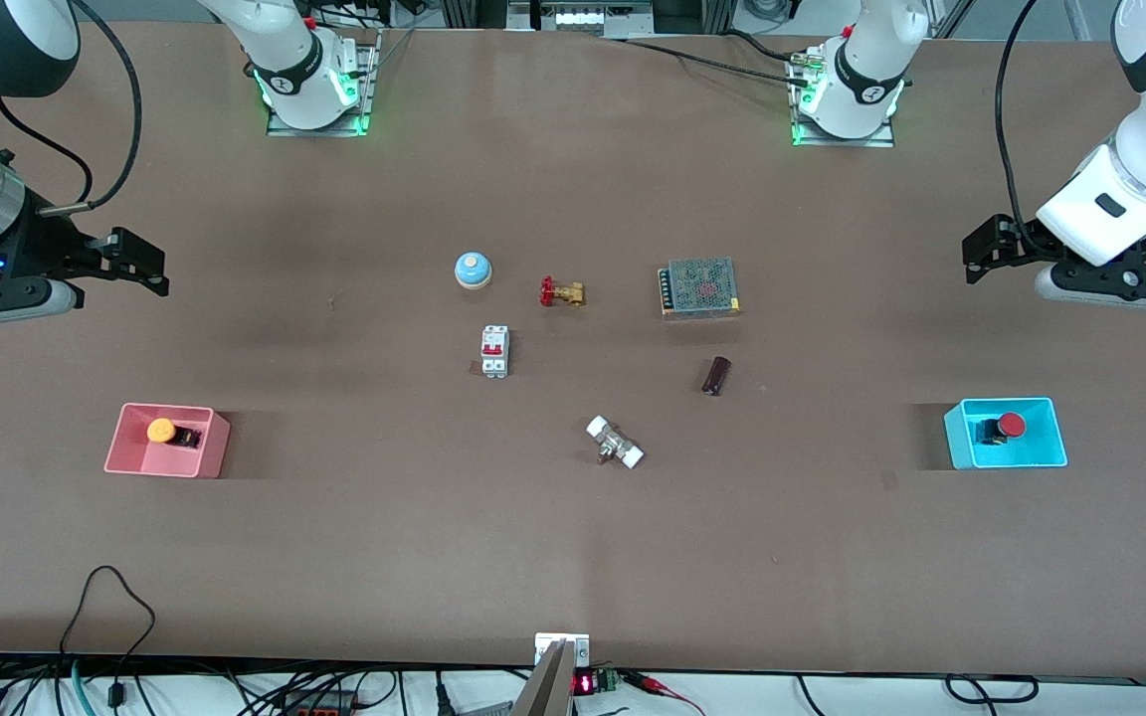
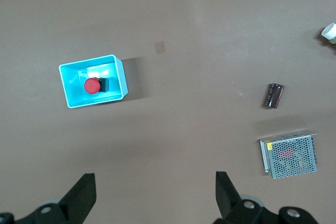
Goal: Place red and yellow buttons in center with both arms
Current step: 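Reach the right gripper into the pink box while the left gripper reaches the cyan box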
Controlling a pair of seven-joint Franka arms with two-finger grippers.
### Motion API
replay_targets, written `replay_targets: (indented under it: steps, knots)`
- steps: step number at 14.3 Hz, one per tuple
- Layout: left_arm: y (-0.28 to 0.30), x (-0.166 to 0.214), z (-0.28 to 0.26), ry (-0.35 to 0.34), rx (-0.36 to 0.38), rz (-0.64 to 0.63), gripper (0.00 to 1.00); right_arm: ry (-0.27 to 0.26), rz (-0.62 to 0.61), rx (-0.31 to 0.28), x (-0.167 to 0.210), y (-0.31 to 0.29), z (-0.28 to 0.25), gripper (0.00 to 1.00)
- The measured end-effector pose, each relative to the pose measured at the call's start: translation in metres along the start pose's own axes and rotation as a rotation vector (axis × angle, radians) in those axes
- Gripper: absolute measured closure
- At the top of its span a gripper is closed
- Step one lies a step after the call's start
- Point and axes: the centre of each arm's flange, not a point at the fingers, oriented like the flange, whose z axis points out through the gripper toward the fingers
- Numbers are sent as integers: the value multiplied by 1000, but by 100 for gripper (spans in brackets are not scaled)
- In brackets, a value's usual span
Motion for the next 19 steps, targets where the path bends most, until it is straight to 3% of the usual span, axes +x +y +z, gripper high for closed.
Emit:
replay_targets:
  steps: [9, 13, 19]
  knots:
    - [0, 0, 0, -1, 0, -1, 0, -1, 0, 0, 0, 0, 1, 0]
    - [-2, -2, 12, -67, -3, -4, 0, -17, 2, 2, 4, 2, 10, 0]
    - [-57, 45, 49, -108, -14, -88, 0, -46, 42, 4, 15, 28, 43, 0]
